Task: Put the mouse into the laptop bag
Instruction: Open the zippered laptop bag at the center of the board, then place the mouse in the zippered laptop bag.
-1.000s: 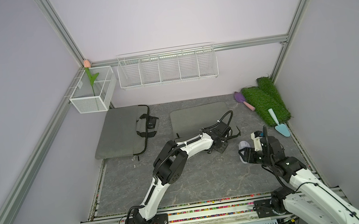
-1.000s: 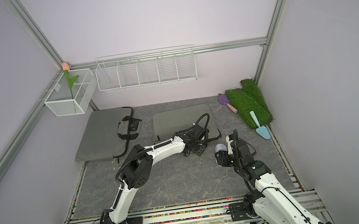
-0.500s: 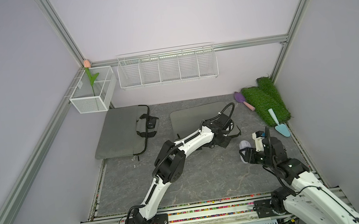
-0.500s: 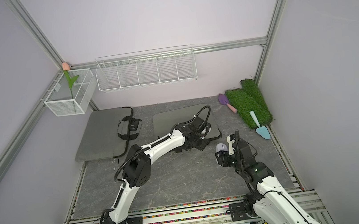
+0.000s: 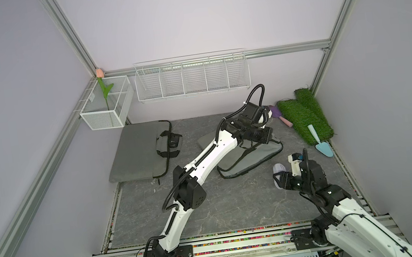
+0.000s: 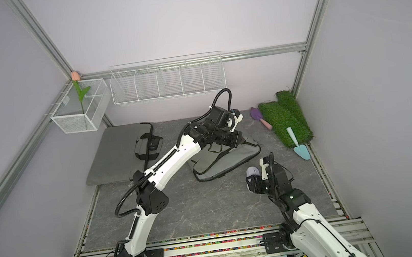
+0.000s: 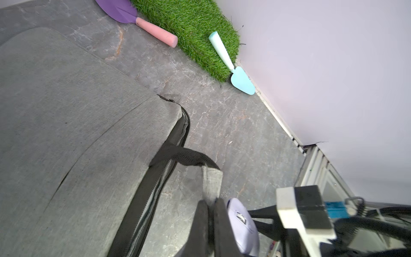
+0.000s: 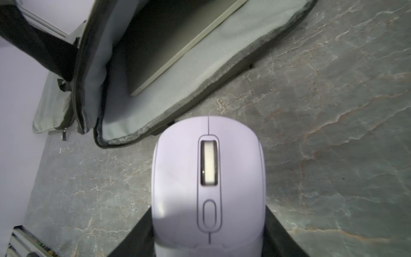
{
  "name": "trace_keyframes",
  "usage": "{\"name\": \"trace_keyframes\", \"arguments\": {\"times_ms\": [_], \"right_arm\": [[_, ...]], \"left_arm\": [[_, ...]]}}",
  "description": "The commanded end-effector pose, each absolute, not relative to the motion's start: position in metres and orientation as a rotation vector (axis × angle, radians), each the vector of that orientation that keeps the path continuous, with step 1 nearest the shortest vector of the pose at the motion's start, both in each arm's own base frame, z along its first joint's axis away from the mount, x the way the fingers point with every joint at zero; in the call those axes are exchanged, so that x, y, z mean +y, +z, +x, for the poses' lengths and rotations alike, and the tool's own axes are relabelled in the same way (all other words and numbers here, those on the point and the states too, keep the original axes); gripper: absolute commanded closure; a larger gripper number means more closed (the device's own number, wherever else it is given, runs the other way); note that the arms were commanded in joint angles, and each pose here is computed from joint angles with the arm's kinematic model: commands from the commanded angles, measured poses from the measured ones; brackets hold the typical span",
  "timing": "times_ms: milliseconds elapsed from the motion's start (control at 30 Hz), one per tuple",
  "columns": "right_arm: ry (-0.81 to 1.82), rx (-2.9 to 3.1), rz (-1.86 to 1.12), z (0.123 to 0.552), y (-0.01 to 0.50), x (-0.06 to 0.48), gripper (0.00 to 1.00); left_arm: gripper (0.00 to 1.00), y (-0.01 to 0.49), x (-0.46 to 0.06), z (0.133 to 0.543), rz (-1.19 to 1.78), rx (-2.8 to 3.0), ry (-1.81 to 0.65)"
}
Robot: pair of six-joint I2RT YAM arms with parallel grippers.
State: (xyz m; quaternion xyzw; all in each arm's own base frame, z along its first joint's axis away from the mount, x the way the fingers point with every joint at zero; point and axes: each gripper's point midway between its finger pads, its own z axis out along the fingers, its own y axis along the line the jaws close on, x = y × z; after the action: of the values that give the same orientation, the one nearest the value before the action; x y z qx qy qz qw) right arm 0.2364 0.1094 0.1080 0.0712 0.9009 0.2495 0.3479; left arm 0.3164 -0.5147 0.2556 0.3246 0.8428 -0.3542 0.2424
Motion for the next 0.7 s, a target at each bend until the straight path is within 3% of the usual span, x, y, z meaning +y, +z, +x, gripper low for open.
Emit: {"name": "trace_keyframes", "arguments": {"times_ms": [0, 267, 667], "right_arm": [[0.791, 2.225, 0.219, 0.255, 0.125, 0.125, 0.56], [0.823, 2.190, 0.287, 0.277, 0.130, 0.150, 0.60], [0.926, 2.273, 0.239, 0.317, 0.098, 0.225, 0.61]], "left_arm": [[1.00, 0.295, -0.527, 0.306, 0.859, 2.245, -1.177], [1.00, 0.307, -0.533, 0.305, 0.859, 2.204, -1.240], [1.00, 0.304, -0.543, 0.307, 0.849, 2.172, -1.304]]}}
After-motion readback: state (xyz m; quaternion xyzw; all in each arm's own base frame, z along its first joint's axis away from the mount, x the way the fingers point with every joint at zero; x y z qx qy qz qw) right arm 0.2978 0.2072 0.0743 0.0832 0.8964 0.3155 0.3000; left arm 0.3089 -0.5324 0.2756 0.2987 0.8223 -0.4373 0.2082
